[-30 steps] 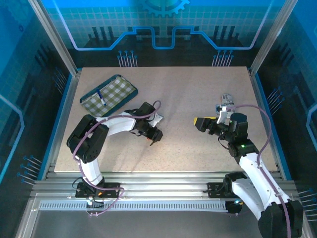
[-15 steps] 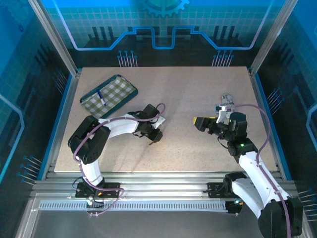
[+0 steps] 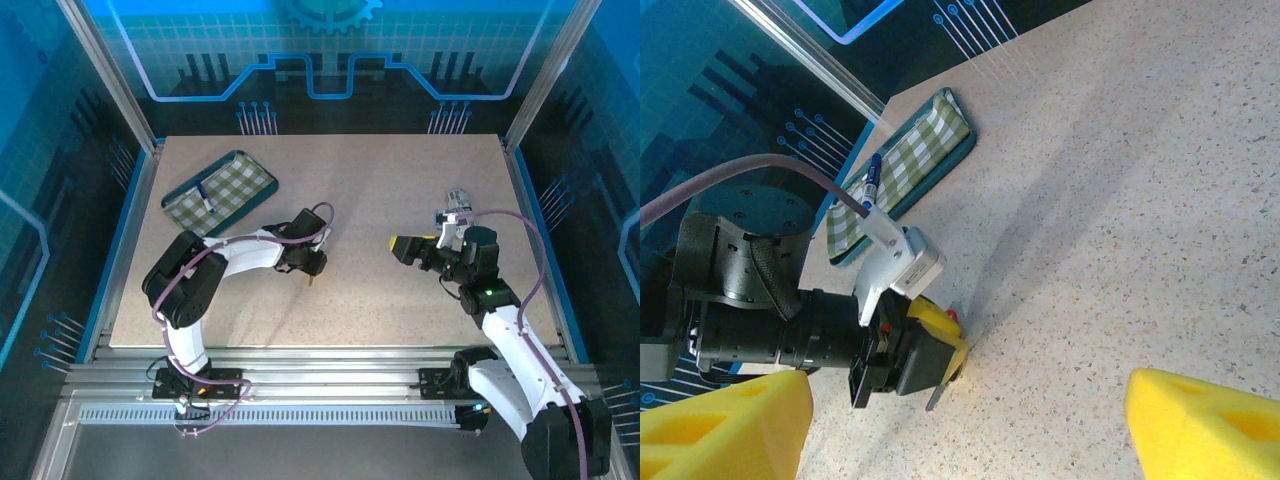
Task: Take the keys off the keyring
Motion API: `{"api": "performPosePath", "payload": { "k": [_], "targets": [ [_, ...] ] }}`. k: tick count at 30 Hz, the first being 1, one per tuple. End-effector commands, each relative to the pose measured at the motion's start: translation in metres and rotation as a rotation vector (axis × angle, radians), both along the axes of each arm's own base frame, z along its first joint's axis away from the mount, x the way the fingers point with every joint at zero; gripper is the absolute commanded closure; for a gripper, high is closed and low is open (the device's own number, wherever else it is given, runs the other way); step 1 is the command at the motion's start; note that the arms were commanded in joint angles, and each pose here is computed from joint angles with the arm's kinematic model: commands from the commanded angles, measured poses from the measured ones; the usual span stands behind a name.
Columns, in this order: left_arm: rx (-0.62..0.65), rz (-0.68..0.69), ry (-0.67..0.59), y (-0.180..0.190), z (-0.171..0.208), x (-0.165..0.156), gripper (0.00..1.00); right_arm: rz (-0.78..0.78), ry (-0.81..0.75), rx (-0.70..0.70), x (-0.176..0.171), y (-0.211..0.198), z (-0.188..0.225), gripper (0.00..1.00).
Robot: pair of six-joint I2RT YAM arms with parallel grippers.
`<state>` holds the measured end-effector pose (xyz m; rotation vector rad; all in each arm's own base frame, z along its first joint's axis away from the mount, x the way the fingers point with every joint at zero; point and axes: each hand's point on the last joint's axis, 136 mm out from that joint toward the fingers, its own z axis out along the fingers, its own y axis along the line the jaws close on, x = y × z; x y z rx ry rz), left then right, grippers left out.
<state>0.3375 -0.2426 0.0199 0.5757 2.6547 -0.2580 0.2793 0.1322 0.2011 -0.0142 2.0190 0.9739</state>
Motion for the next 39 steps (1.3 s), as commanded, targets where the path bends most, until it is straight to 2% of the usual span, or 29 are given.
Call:
{"api": "performPosePath", "payload": {
  "k": [1, 7, 11, 16, 18, 21, 24, 28, 39],
  "targets": [
    [0.037, 0.129, -0.036, 0.015, 0.003, 0.014, 0.68, 0.022, -0.01, 0.012, -0.006, 0.005, 0.003, 0.17],
    [-0.011, 0.314, -0.018, 0.055, 0.013, 0.012, 0.65, 0.023, -0.015, 0.017, -0.006, 0.005, 0.004, 0.15],
    [-0.062, 0.326, -0.027, 0.059, 0.03, 0.004, 0.64, 0.025, -0.013, 0.025, -0.003, 0.006, 0.003, 0.14],
    [-0.133, 0.23, -0.049, 0.045, 0.052, 0.001, 0.55, 0.03, -0.01, 0.047, -0.002, 0.009, 0.002, 0.11],
    [-0.14, 0.148, -0.016, 0.035, 0.05, -0.003, 0.5, 0.036, -0.013, 0.051, -0.003, 0.01, 0.003, 0.1],
    [-0.123, 0.059, 0.069, 0.027, 0.041, -0.008, 0.49, 0.041, -0.021, 0.051, -0.005, 0.01, 0.003, 0.1],
    [-0.119, 0.046, 0.128, 0.028, 0.027, -0.01, 0.47, 0.041, -0.024, 0.049, -0.007, 0.01, 0.003, 0.1],
    [-0.144, 0.034, 0.137, 0.024, 0.022, -0.013, 0.48, 0.04, -0.024, 0.036, -0.008, 0.009, 0.003, 0.1],
    [-0.044, 0.038, 0.151, 0.033, 0.003, -0.02, 0.5, 0.044, -0.029, 0.046, -0.006, 0.01, 0.004, 0.09]
  ]
}}
